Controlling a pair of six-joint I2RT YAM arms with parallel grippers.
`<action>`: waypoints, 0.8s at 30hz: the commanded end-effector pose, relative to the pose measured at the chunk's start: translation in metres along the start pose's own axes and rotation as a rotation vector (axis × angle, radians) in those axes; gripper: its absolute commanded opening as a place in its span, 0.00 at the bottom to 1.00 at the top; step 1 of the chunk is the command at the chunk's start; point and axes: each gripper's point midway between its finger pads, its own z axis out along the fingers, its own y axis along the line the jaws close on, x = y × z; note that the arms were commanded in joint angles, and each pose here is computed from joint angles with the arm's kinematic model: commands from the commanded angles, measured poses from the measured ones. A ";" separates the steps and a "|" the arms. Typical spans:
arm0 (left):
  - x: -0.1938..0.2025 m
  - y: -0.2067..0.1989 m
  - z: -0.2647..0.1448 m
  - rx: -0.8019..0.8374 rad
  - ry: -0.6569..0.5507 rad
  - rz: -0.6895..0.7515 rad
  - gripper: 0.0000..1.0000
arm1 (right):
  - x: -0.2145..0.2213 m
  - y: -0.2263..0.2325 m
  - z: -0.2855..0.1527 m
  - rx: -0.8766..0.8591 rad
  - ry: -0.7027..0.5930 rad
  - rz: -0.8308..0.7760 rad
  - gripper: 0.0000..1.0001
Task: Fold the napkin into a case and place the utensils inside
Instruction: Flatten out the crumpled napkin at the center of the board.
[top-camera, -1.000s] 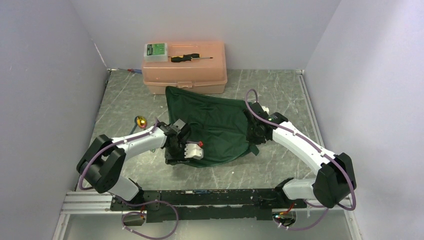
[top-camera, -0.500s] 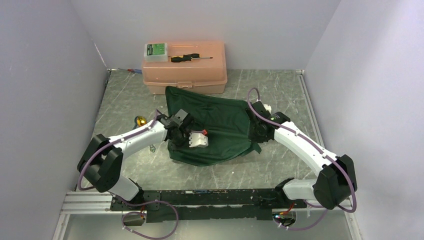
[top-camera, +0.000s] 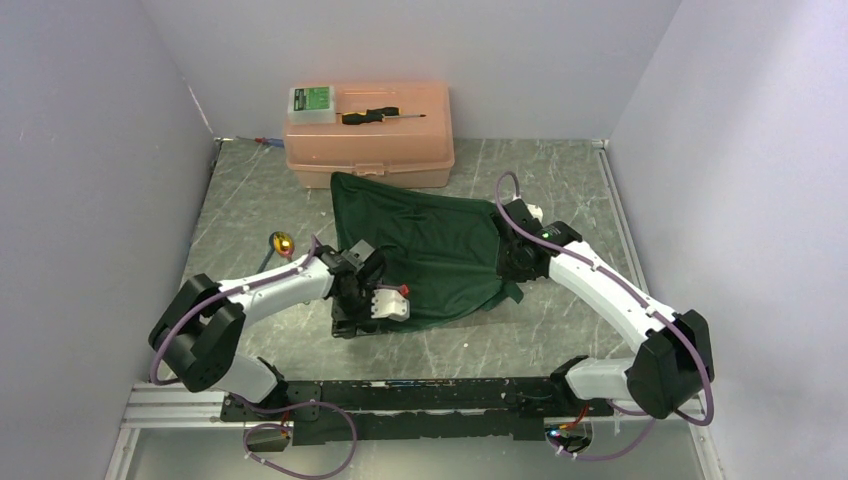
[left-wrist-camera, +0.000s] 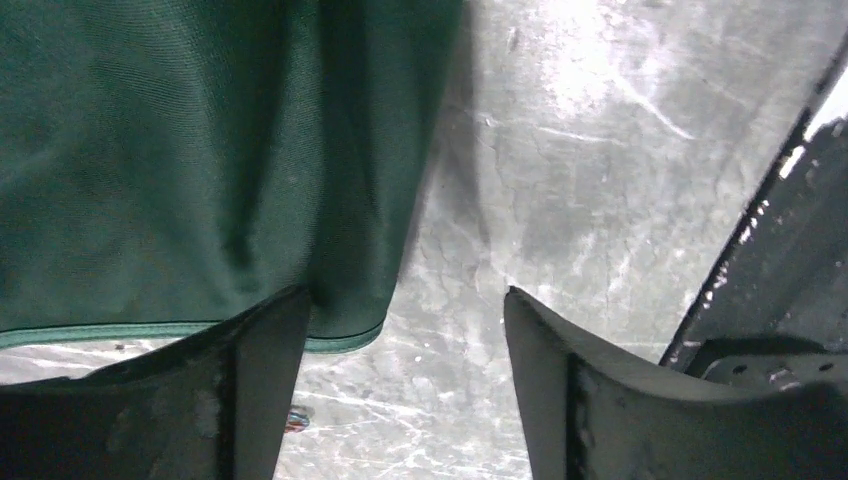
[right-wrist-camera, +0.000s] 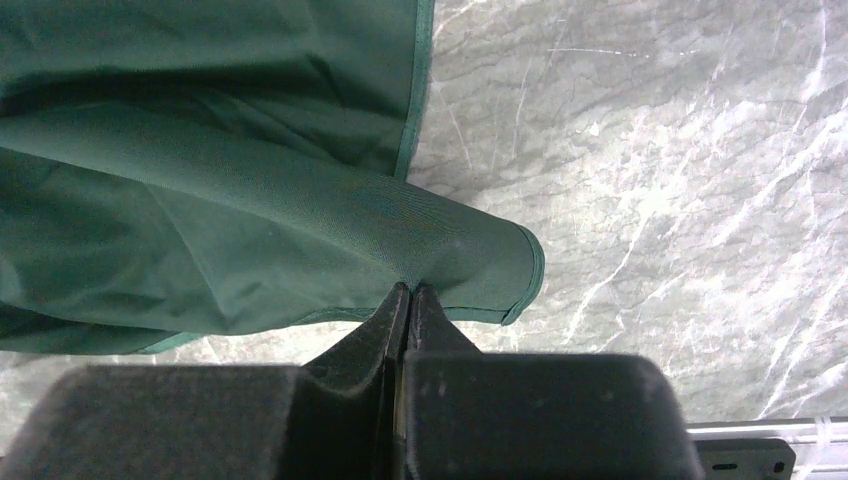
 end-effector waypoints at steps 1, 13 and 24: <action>-0.002 0.019 0.013 -0.102 0.012 0.003 0.69 | -0.015 0.008 -0.006 -0.023 -0.030 0.003 0.00; -0.019 0.057 -0.034 -0.243 -0.078 -0.107 0.03 | -0.015 0.006 -0.013 -0.036 -0.033 -0.004 0.00; 0.001 -0.040 -0.105 0.153 -0.163 -0.133 0.03 | 0.095 0.012 -0.039 -0.092 0.226 -0.177 0.00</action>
